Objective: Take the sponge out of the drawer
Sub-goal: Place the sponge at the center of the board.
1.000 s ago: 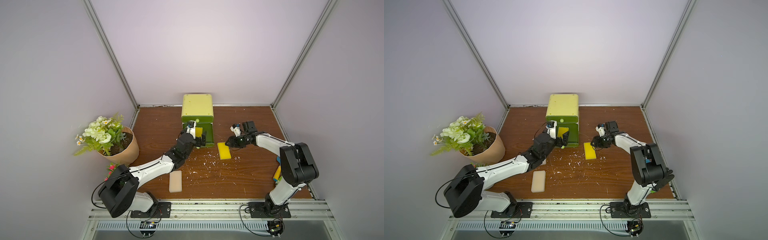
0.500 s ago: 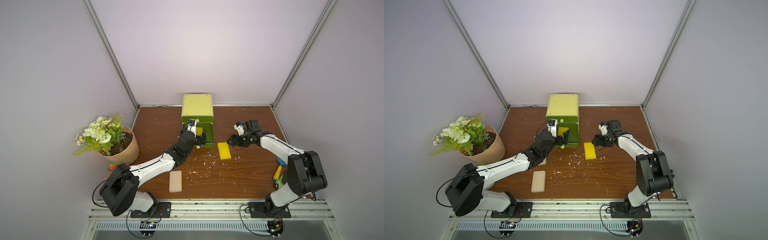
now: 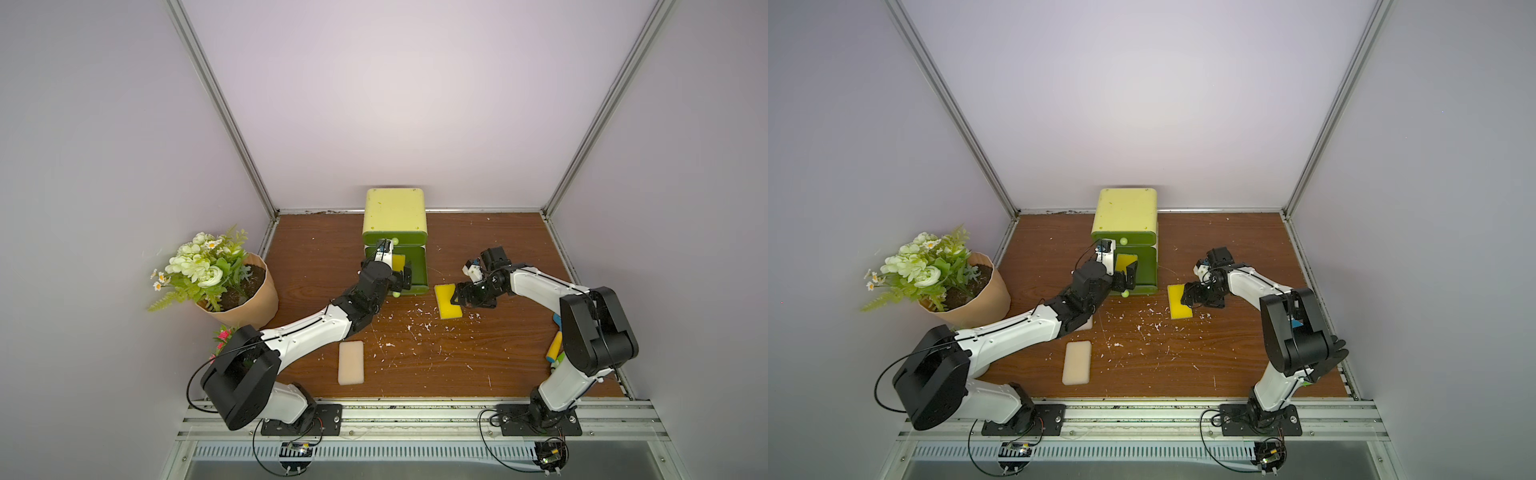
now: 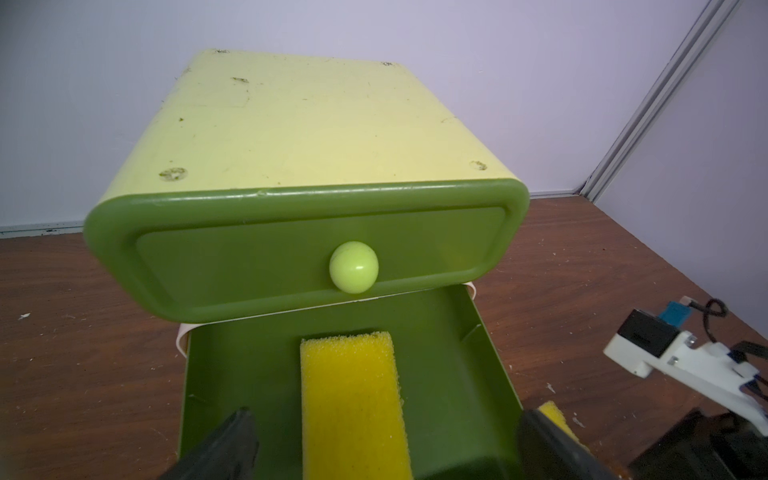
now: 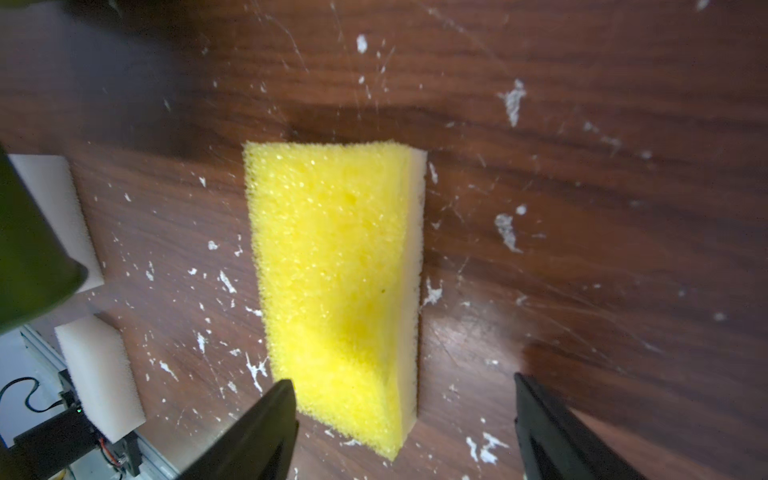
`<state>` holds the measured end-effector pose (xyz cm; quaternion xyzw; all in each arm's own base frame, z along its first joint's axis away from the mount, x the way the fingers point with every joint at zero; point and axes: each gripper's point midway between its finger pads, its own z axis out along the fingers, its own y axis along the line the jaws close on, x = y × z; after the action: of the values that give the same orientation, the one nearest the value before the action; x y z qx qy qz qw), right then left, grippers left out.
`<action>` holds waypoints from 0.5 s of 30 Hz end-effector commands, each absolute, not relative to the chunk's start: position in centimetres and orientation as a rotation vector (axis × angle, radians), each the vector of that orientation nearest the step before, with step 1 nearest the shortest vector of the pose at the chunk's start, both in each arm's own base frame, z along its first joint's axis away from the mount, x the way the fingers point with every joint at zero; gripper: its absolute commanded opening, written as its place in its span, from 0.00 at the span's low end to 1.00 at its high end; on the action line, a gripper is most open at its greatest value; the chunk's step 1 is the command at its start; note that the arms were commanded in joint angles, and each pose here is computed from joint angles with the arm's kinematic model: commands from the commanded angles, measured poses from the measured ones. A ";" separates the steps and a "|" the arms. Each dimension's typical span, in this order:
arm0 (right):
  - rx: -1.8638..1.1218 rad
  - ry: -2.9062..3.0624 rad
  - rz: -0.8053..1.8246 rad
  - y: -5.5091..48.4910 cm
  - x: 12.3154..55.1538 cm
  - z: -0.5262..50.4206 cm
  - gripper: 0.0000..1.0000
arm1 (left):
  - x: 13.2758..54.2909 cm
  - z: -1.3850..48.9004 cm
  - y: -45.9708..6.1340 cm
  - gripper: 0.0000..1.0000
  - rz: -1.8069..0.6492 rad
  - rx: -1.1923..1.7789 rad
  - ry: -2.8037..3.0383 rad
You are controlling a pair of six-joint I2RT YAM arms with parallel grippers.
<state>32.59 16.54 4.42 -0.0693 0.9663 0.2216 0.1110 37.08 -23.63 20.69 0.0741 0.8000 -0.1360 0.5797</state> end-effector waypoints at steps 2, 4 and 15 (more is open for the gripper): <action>-0.280 2.851 0.723 18.0 31.8 5.0 0.87 | 37.7 21.6 -23.1 1.00 -0.286 0.153 1.852; -0.304 2.861 0.742 18.5 31.5 4.8 0.87 | 37.7 21.7 -23.0 1.00 -0.281 0.150 1.848; -0.403 2.855 0.817 20.6 30.3 5.0 0.87 | 37.8 21.3 -22.8 1.00 -0.265 0.149 1.864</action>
<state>30.62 19.71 4.44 -0.1137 0.9569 0.2549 0.0798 37.18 -23.33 20.63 0.0705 0.8005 -0.1271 0.5815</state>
